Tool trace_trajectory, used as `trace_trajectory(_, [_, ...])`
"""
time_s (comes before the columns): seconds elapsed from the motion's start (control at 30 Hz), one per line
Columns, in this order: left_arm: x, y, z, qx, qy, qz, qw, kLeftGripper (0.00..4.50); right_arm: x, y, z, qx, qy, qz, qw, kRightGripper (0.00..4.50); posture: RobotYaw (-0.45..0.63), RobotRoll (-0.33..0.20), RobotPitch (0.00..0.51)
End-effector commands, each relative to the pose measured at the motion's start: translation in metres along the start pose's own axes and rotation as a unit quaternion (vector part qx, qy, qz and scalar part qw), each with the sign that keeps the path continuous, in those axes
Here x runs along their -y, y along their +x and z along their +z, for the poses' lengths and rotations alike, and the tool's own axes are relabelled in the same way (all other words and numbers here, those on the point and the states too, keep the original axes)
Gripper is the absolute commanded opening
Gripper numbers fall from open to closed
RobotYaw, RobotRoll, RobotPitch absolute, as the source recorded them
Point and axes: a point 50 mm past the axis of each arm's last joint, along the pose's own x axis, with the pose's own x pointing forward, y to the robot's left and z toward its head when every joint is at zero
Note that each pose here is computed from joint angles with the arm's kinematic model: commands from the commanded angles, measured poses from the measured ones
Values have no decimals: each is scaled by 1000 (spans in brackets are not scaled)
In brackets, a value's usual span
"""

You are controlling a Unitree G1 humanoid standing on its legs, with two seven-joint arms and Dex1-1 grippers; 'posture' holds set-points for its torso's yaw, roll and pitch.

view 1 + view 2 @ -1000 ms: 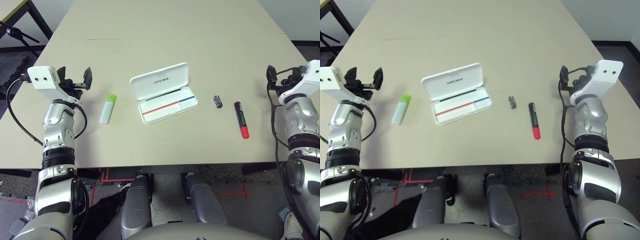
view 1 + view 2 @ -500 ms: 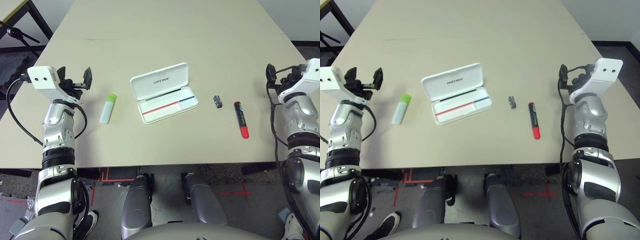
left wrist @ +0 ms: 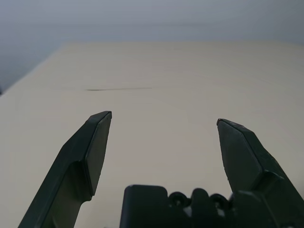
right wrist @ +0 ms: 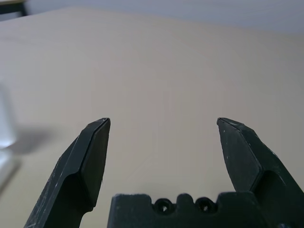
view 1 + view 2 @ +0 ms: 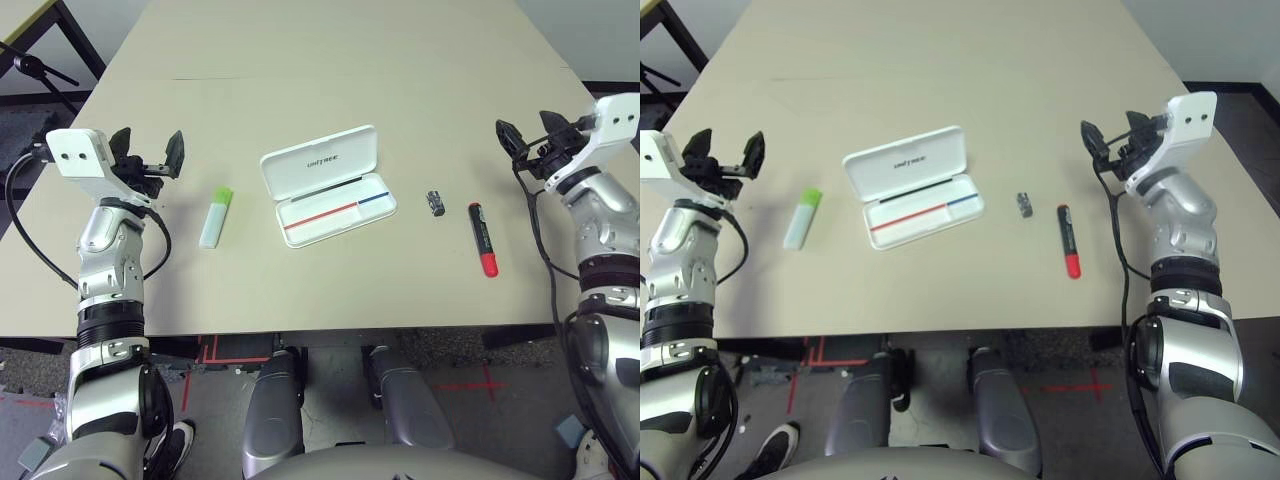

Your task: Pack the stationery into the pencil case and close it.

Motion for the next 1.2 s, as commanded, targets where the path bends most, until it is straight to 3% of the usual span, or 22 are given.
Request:
trace_trajectory(0.03, [15, -6, 13, -5, -5, -75, 997, 4477, -15, -3, -5, -39, 9, 87, 995, 4500, 26, 0, 230])
trace_trajectory(0.3, [43, -21, 35, -26, -8, -190, 981, 4477, -34, 1, -5, -79, 5, 189, 979, 4500, 69, 0, 225])
trace_trajectory(0.6, [77, -40, 40, -86, -15, -313, 946, 4477, -46, 4, -4, -102, 1, 250, 963, 4500, 93, 0, 228])
trace_trajectory(0.9, [123, -47, 31, -173, -16, -434, 884, 4477, -57, 7, -10, -118, 1, 281, 952, 4500, 99, 0, 235])
trace_trajectory(1.2, [146, -40, 4, -222, 7, -455, 863, 4477, -67, 8, -13, -122, 1, 302, 946, 4500, 84, 0, 234])
